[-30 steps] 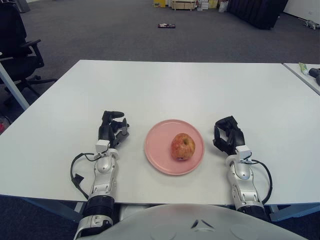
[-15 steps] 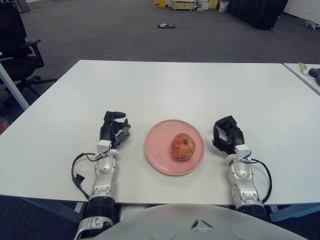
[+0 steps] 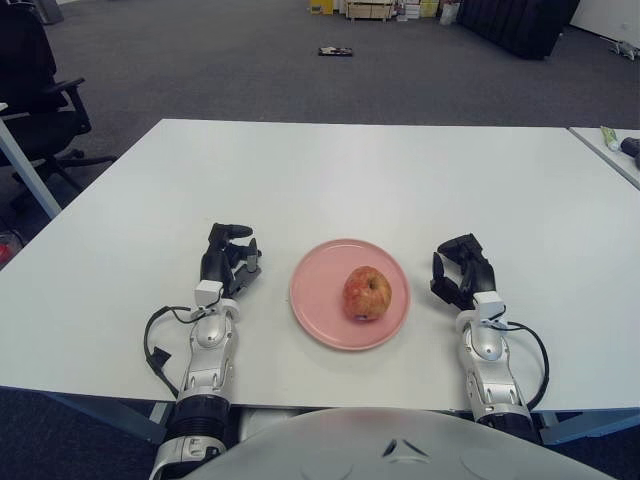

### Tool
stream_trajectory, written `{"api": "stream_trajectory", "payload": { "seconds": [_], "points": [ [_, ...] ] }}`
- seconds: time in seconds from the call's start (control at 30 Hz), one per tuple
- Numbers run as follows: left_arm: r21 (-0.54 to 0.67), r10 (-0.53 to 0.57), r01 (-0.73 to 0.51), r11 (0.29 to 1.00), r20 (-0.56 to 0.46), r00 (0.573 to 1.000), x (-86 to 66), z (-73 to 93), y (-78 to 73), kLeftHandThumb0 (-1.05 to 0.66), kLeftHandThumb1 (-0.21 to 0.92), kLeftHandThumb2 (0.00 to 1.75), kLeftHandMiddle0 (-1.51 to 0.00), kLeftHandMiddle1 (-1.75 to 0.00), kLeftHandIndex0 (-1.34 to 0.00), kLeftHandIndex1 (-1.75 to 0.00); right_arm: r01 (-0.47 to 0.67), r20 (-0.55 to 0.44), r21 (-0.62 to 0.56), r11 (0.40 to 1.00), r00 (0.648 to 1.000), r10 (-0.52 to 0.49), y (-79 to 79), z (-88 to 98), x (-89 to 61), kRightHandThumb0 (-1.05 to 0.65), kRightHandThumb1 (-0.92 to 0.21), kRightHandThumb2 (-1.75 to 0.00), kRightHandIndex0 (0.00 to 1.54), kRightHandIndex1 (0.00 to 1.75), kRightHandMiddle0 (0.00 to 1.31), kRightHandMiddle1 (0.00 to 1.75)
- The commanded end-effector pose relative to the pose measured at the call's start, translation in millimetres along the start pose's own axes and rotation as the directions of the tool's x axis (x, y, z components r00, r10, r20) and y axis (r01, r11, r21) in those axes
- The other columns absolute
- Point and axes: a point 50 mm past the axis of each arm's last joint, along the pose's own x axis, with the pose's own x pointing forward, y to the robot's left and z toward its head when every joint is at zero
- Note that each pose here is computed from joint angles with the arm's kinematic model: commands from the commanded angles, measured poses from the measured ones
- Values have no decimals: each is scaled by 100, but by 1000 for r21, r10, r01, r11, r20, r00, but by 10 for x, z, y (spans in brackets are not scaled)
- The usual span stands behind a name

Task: Put the apple into the plate.

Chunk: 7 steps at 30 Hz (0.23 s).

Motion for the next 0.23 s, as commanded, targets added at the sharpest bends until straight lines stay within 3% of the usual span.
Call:
{"api": "stream_trajectory", "payload": {
  "seconds": [0.0, 0.2],
  "points": [
    [1, -4, 4, 1000, -44, 999, -43, -76, 22, -37, 77, 75, -52, -158, -29, -175, 25, -32, -23, 999, 999, -26, -45, -38, -15, -39, -63, -92, 65, 131, 37, 175],
    [-5, -3, 3, 1000, -40, 999, -44, -75, 28, -37, 77, 74, -54, -157, -28, -175, 33, -28, -30, 999, 999, -33, -67, -25, -20, -39, -64, -92, 65, 131, 37, 175]
  ]
}}
